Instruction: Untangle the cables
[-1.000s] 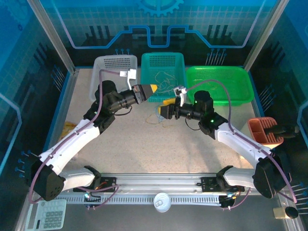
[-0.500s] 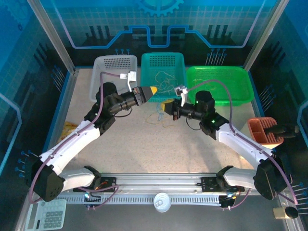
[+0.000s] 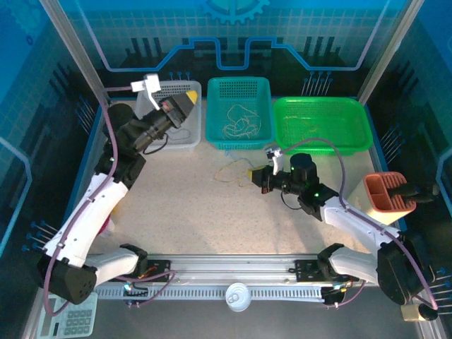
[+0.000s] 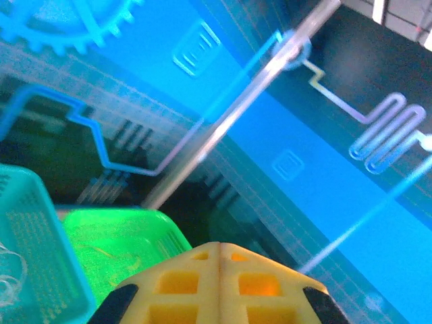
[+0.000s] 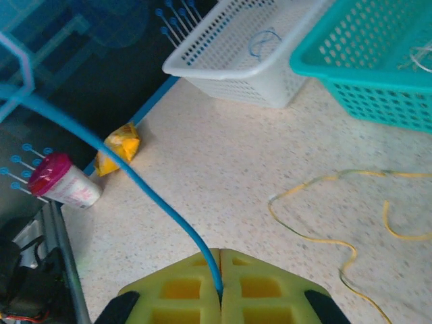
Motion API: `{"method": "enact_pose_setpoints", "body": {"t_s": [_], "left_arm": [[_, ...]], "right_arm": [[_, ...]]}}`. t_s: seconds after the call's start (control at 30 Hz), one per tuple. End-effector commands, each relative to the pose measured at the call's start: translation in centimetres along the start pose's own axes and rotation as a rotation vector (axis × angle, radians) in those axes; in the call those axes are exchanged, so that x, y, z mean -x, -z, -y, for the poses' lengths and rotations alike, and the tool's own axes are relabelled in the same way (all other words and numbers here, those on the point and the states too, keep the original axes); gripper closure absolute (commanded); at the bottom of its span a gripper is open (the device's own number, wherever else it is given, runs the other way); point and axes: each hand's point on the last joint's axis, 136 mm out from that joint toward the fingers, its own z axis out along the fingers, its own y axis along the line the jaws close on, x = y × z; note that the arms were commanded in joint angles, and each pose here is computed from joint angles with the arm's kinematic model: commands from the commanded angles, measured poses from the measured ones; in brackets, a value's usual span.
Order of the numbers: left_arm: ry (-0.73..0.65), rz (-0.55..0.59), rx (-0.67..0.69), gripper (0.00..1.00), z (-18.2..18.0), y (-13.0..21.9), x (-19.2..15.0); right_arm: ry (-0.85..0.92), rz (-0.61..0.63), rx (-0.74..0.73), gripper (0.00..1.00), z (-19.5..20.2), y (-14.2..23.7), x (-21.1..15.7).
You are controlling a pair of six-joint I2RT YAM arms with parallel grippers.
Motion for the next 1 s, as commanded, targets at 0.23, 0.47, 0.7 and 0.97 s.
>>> {"method": "enact_pose_setpoints", "body": {"t_s": [0.23,0.47,0.7,0.97], "left_arm": [[-0.064,0.155,0.092,1.0,-1.5,1.6,5.9],[-0.064,0.157,0.098,1.0,-2.3,0.4,6.3],[-0.168,0.2,0.148,1.0,-2.4,-0.8,10.0],[-0.301,0.313,0.281,1.0,-5.1,-1.4,15.6]], "right_arm": [[-0.046,0.04,-0.071,1.0,2.3,1.4,-0.8],[-0.018,0.012,0.013,1.0,-0.2,0.8,0.1],[0.032,-0.018,0.07,0.26,-2.8,0.7,1.3],[0.043,-0.012,0.033,0.18,-2.9,2.1,1.3]]}}
